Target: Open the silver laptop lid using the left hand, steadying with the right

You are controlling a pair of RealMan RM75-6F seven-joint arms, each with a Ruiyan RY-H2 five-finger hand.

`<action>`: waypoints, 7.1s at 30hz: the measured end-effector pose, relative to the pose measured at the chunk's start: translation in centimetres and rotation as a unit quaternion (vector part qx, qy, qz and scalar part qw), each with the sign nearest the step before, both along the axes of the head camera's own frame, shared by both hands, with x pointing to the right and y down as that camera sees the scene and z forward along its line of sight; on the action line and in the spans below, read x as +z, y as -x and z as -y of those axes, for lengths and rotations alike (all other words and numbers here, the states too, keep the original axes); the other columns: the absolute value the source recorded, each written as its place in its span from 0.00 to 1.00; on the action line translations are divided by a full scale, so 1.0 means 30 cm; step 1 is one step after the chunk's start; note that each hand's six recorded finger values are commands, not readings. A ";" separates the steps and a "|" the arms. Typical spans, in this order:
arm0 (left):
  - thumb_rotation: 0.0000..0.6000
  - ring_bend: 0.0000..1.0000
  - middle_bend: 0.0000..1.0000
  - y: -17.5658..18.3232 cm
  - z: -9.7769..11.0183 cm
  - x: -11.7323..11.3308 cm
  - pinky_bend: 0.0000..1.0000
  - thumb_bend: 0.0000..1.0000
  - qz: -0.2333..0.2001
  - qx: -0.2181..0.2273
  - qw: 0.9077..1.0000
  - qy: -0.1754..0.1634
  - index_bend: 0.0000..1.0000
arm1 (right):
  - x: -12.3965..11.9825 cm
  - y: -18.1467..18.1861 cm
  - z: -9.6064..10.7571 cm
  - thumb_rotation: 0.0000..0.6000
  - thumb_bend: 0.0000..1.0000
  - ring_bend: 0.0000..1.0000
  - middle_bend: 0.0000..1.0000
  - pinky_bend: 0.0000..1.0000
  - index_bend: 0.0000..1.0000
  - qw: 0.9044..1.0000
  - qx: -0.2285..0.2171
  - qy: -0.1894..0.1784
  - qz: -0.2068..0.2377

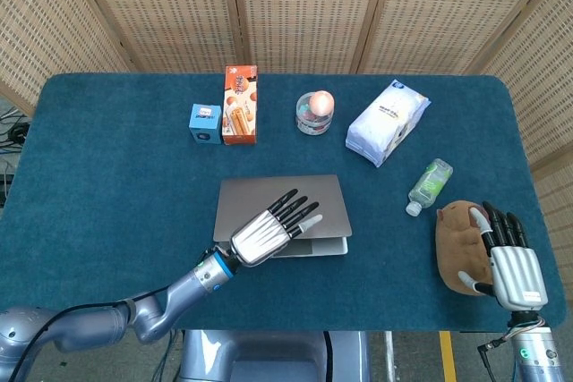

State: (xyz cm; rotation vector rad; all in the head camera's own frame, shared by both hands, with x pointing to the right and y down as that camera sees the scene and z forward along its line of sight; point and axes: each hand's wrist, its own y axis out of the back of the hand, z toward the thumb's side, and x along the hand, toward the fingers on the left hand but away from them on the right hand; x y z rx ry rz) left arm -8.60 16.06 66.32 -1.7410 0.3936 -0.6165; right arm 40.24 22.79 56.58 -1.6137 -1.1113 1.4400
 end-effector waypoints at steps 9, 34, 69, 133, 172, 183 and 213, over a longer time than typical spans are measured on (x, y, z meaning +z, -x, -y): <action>1.00 0.00 0.00 -0.025 0.115 -0.021 0.00 0.44 0.011 -0.030 0.998 -0.046 0.00 | 0.007 0.007 0.000 1.00 0.00 0.00 0.00 0.00 0.00 1.000 -0.014 0.004 0.006; 1.00 0.00 0.00 -0.003 0.139 -0.015 0.00 0.44 0.025 -0.047 0.998 -0.032 0.00 | 0.187 0.306 0.039 1.00 0.51 0.00 0.06 0.11 0.13 0.953 -0.246 0.143 0.107; 1.00 0.00 0.00 0.025 0.157 -0.004 0.00 0.44 0.031 -0.050 0.998 -0.028 0.00 | 0.378 0.685 0.063 1.00 0.78 0.04 0.13 0.19 0.19 0.909 -0.378 0.168 0.054; 1.00 0.00 0.00 0.036 0.516 0.008 0.00 0.44 0.068 -0.150 0.984 -0.059 0.00 | 0.428 0.756 0.026 1.00 0.78 0.04 0.13 0.19 0.19 0.890 -0.407 0.197 0.053; 1.00 0.00 0.00 0.076 0.596 0.012 0.00 0.40 0.087 -0.189 0.975 -0.072 0.00 | 0.427 0.735 0.035 1.00 0.78 0.04 0.13 0.19 0.19 0.894 -0.401 0.194 0.048; 1.00 0.00 0.00 0.101 0.562 -0.118 0.00 0.28 0.023 -0.138 0.988 -0.058 0.00 | 0.396 0.739 0.036 1.00 0.78 0.04 0.13 0.19 0.19 0.897 -0.399 0.183 0.057; 1.00 0.00 0.00 0.947 0.289 -0.410 0.00 0.03 -0.094 -0.337 0.935 0.046 0.00 | 0.072 0.073 0.250 1.00 0.01 0.00 0.00 0.06 0.11 0.992 -0.082 -0.039 0.092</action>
